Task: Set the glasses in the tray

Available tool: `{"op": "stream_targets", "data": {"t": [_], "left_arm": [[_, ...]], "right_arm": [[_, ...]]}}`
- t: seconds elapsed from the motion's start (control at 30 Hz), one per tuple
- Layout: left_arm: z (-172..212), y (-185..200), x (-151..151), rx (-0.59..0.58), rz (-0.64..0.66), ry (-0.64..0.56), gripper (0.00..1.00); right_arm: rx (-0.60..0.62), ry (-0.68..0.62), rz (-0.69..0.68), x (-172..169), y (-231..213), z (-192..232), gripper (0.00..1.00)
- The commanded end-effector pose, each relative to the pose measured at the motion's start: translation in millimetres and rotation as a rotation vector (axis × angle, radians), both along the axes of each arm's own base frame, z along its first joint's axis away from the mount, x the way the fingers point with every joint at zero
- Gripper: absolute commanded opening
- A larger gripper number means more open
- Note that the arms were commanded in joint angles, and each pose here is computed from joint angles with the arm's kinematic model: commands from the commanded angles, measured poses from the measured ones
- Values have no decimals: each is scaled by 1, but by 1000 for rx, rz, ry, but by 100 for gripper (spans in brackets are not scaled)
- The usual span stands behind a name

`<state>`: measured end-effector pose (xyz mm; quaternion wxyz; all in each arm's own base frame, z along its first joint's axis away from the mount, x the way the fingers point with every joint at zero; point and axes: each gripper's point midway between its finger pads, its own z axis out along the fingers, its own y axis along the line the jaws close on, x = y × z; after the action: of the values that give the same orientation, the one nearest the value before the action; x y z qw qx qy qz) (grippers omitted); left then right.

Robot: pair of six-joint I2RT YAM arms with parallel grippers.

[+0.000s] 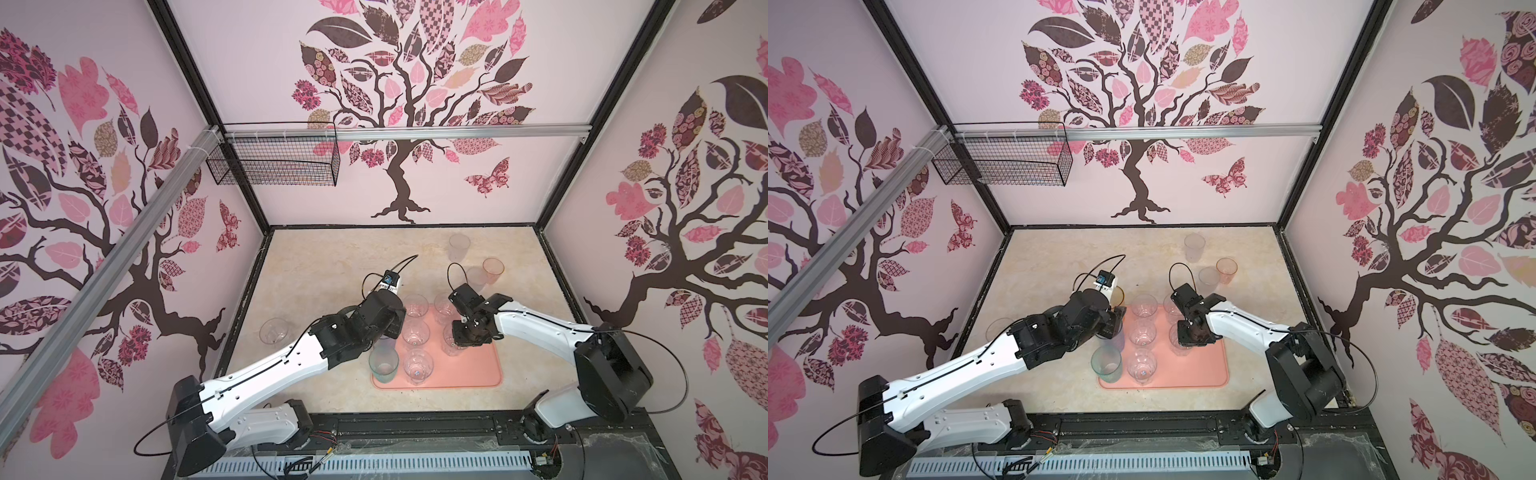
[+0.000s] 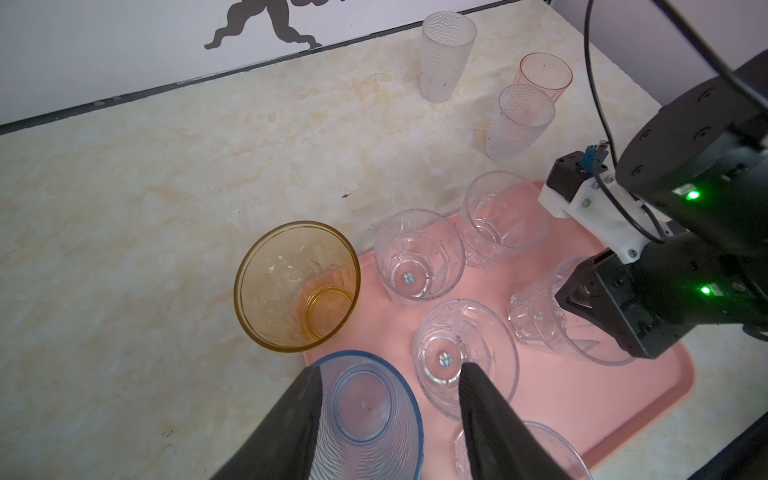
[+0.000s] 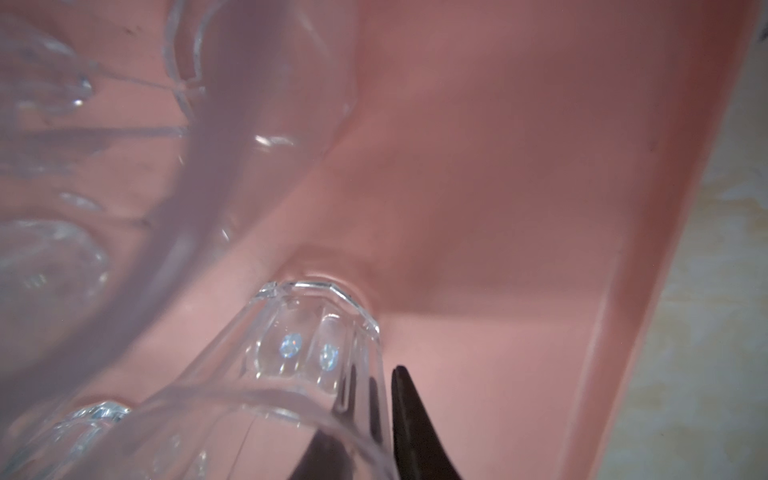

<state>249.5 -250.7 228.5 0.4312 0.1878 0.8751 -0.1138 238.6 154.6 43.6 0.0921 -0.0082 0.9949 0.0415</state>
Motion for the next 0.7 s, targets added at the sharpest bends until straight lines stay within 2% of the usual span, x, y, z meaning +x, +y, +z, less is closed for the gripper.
{"op": "stream_targets", "data": {"t": [0.0, 0.2, 0.33, 0.67], "left_arm": [[-11, -1, -1, 1, 2, 12, 57], [-14, 0, -2, 5, 2, 15, 57], [-17, 0, -2, 6, 2, 20, 57], [-19, -3, -1, 8, -1, 24, 57]], "right_arm": [[0, -13, 1, 9, 6, -1, 13], [19, 3, 7, 5, 9, -1, 26], [16, -3, 12, 2, 5, 9, 30], [76, -25, 10, 1, 13, 29, 31]]}}
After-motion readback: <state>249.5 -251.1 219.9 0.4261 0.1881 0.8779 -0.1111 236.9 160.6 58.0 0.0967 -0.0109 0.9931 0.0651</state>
